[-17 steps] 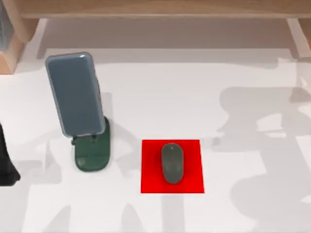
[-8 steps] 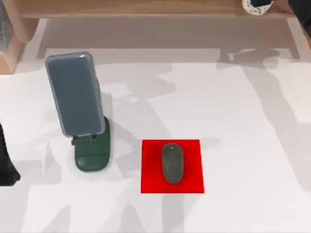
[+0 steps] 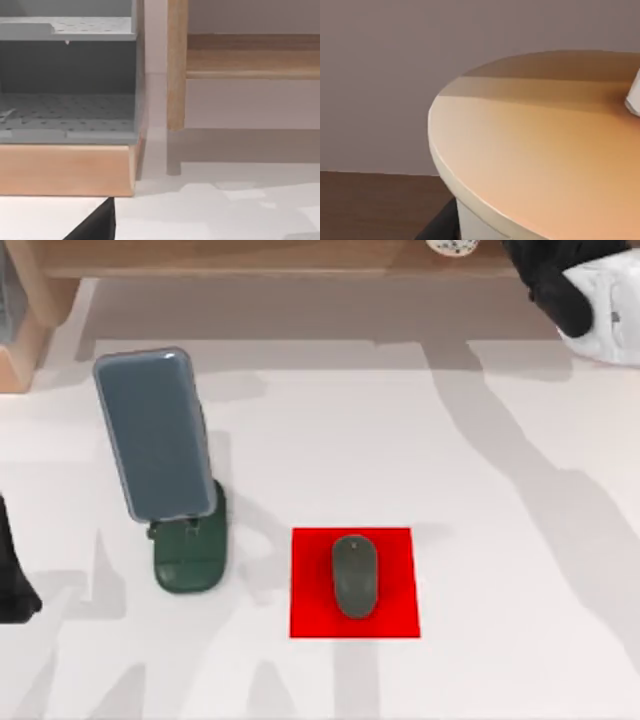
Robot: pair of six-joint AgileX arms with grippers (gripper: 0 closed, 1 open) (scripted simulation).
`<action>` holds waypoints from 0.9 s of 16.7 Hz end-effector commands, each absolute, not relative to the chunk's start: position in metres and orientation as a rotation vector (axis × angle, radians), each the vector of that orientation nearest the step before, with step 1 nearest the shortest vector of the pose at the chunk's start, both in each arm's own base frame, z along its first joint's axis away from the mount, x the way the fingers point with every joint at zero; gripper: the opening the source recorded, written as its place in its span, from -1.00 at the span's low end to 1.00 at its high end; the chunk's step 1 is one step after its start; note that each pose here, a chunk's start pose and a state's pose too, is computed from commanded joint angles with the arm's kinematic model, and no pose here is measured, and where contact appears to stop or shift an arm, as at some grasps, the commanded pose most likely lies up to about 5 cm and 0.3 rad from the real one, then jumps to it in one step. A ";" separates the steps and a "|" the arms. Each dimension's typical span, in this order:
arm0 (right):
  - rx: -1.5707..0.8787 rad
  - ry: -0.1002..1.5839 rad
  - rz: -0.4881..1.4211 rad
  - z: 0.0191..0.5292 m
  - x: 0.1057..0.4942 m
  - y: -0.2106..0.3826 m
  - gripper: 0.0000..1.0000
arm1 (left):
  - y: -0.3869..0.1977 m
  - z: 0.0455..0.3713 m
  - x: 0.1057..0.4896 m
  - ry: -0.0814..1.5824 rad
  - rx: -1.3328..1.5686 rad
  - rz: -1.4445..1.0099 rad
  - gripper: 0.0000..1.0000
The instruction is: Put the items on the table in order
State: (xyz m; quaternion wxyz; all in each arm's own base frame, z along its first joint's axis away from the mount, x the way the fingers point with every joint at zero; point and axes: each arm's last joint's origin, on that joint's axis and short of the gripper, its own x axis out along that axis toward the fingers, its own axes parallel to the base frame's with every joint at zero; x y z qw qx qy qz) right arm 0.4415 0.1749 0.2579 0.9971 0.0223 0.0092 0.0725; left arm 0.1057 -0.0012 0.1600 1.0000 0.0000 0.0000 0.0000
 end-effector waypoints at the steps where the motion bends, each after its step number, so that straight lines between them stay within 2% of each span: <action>1: 0.037 0.037 0.111 0.260 0.446 0.180 -1.00 | -0.001 0.160 0.106 0.000 0.000 0.000 1.00; 6: -0.001 0.095 -0.006 0.268 0.459 0.199 -1.00 | -0.001 0.160 0.106 0.000 0.000 0.000 1.00; 15: 0.000 0.097 -0.033 0.272 0.454 0.203 -1.00 | -0.001 0.160 0.106 0.000 0.000 0.000 1.00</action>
